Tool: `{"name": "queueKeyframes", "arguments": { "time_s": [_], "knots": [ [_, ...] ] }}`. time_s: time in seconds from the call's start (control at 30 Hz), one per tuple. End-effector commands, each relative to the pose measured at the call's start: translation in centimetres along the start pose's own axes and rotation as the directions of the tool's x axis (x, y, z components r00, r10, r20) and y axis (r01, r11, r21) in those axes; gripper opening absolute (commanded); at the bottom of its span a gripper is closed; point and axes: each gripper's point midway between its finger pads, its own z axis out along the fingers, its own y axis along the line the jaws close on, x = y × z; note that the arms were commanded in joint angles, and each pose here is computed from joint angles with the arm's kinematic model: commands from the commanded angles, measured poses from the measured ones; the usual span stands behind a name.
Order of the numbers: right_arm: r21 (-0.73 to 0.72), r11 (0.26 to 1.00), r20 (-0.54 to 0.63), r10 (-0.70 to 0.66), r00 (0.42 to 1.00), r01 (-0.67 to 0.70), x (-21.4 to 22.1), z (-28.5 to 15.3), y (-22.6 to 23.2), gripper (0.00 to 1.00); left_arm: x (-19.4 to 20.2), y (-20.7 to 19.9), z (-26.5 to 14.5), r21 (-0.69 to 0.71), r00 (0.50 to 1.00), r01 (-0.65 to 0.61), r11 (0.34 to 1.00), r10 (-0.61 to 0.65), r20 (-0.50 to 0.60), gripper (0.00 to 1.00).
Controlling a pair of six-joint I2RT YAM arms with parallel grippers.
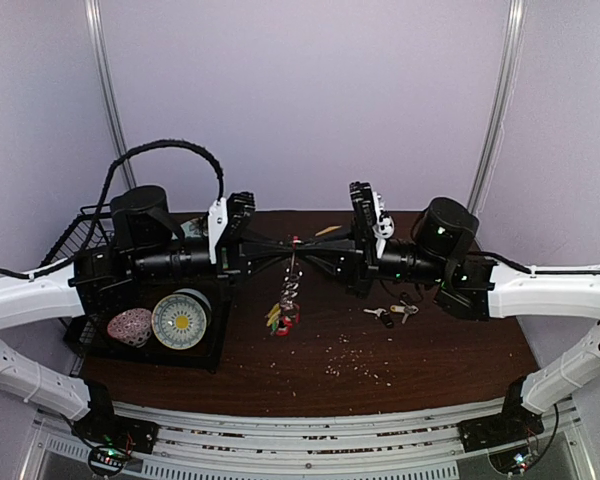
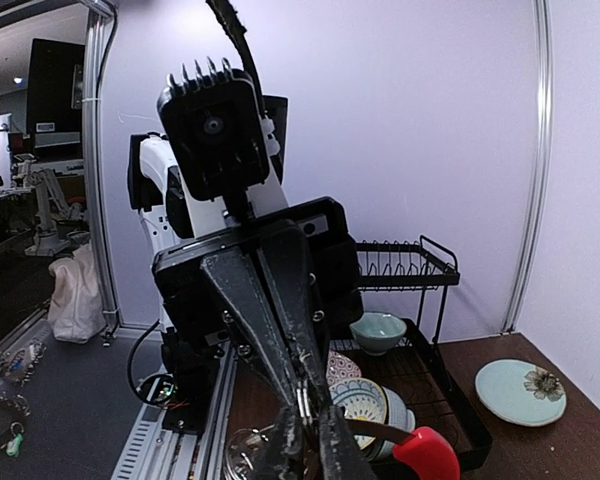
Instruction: Put the keys on the keyring
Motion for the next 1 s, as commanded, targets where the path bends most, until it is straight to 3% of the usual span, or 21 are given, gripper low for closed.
{"name": "queueKeyframes", "arguments": {
  "time_s": [0.0, 0.2, 0.33, 0.4, 0.53, 0.63, 0.97],
  "knots": [
    [-0.088, 0.996, -0.038, 0.001, 0.999, -0.004, 0.7, 0.1, 1.7, 0.15, -0.2, 0.7, -0.3, -0.05, 0.999, -0.045, 0.998, 0.045, -0.005, 0.0],
    [-0.036, 0.999, -0.193, -0.04, 0.98, 0.033, 2.3, 0.0, 0.1, 0.3, 2.7, 0.5, -0.6, -0.056, 0.992, -0.054, 0.997, 0.047, -0.12, 0.0],
    [-0.052, 0.988, -0.395, -0.155, 0.906, 0.146, 3.5, -1.0, -0.5, 0.47, 4.7, 0.7, -1.2, -0.073, 0.976, -0.086, 0.994, 0.07, -0.206, 0.0],
    [-0.074, 0.975, -0.445, -0.221, 0.868, 0.211, 3.2, -1.3, -0.9, 0.49, 5.0, 0.7, -1.6, -0.08, 0.975, -0.098, 0.992, 0.08, -0.207, 0.0],
    [-0.127, 0.957, -0.534, -0.288, 0.795, 0.261, 4.7, -1.2, -1.7, 0.48, 6.0, 0.6, -1.4, -0.077, 0.969, -0.109, 0.991, 0.089, -0.228, 0.0],
    [-0.162, 0.954, -0.581, -0.298, 0.758, 0.251, 5.9, -0.6, -2.2, 0.4, 6.0, 0.6, -1.3, -0.074, 0.968, -0.114, 0.991, 0.094, -0.231, 0.0],
    [-0.196, 0.95, -0.581, -0.314, 0.751, 0.245, 6.7, 0.9, -2.7, 0.25, 6.1, 0.8, -1.1, -0.073, 0.964, -0.129, 0.989, 0.108, -0.245, 0.0]
  ]
}}
